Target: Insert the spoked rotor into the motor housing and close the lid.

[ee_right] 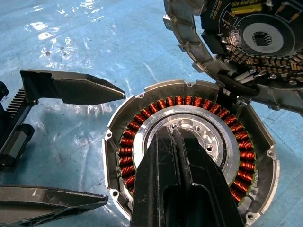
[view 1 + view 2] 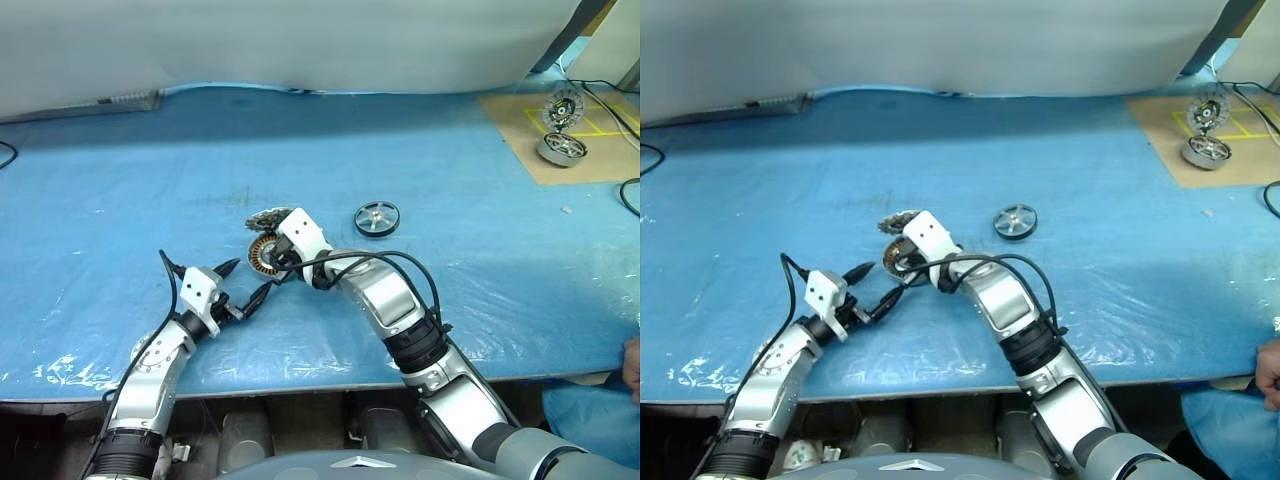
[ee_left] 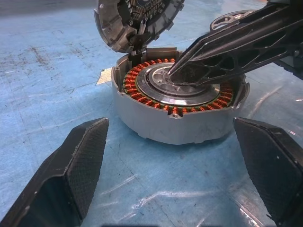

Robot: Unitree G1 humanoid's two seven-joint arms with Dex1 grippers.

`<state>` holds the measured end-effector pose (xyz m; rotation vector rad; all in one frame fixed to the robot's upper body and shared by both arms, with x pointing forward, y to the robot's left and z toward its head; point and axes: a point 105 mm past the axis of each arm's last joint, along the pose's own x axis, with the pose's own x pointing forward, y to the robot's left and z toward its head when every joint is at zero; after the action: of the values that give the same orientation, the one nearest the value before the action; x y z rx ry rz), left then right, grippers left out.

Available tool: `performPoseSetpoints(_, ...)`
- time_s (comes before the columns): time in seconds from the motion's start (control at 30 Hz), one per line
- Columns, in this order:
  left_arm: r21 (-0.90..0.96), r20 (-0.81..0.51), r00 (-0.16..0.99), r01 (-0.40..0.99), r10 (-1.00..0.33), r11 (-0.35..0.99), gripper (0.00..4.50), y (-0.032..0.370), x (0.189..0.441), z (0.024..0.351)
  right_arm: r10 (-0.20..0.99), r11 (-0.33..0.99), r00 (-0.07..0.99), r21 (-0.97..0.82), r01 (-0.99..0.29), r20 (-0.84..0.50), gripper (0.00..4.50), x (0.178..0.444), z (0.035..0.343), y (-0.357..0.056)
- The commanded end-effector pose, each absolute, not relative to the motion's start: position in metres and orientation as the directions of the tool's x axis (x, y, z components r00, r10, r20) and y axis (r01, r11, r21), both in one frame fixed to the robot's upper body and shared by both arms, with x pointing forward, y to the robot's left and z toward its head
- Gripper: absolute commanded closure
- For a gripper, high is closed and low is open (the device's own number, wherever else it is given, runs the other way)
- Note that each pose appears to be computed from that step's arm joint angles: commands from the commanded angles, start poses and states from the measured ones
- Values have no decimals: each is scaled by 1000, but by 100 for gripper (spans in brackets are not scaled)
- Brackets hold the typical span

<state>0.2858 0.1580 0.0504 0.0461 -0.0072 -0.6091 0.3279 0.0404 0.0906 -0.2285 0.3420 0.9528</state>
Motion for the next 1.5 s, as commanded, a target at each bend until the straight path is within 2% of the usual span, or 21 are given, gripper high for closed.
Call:
performPoseSetpoints(0.03, 65, 19, 822, 566, -569, 822, 0, 160, 287, 56, 756, 561, 521, -18, -828, -396, 448, 326, 86, 41)
performPoseSetpoints(0.2, 64, 20, 823, 566, -568, 822, 0, 160, 288, 53, 763, 546, 515, -36, -837, -390, 448, 324, 91, 40)
performPoseSetpoints(0.3, 62, 22, 823, 566, -568, 822, 0, 159, 287, 52, 786, 536, 521, -51, -842, -332, 448, 325, 109, 39)
performPoseSetpoints(0.47, 62, 29, 822, 566, -568, 822, 0, 156, 288, 55, 781, 557, 551, -70, -827, -293, 448, 331, 119, 38)
performPoseSetpoints(0.8, 63, 30, 824, 564, -566, 823, 0, 156, 288, 58, 771, 555, 545, -72, -829, -328, 448, 331, 106, 43)
performPoseSetpoints(1.3, 67, 23, 826, 561, -563, 825, 0, 159, 288, 54, 800, 494, 472, -41, -869, -370, 448, 321, 97, 46)
performPoseSetpoints(1.5, 67, 22, 824, 564, -567, 823, 0, 158, 287, 55, 793, 516, 499, -50, -855, -349, 448, 324, 101, 42)
